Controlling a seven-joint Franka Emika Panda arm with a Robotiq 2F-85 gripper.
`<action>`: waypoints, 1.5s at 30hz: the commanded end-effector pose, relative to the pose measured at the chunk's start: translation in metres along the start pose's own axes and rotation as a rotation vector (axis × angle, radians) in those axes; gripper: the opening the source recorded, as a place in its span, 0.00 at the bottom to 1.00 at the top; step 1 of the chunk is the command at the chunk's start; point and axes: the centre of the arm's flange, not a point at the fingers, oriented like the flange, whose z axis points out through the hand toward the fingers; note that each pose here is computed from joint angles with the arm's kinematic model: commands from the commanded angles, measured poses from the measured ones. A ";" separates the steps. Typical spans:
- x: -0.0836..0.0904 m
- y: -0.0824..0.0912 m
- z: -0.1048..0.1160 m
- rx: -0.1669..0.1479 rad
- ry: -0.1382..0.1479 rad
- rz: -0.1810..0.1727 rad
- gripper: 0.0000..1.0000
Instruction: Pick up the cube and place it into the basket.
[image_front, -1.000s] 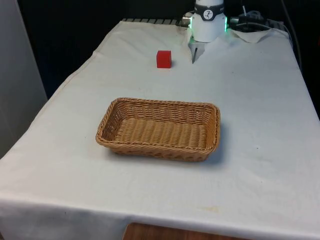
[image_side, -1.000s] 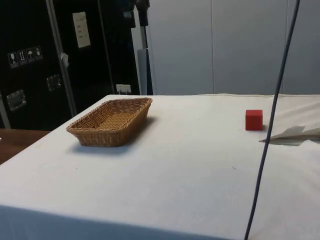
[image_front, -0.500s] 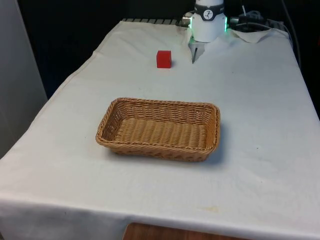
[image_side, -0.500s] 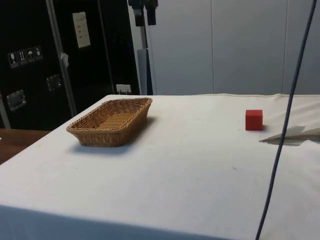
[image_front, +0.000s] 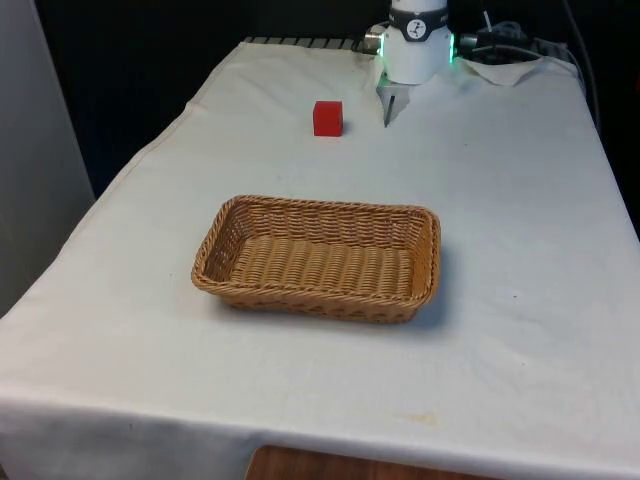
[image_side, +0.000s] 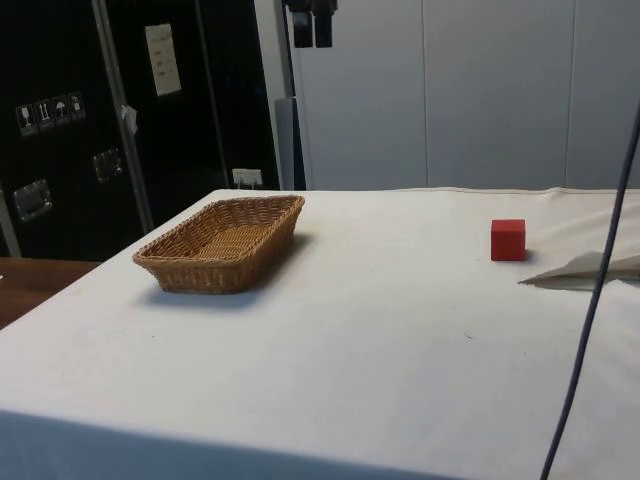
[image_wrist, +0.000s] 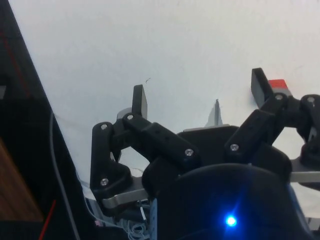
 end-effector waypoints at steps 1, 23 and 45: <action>-0.002 0.000 0.000 0.001 0.001 -0.001 1.00; -0.060 0.010 0.001 0.040 0.055 -0.023 1.00; -0.097 0.037 0.015 0.073 0.061 0.008 1.00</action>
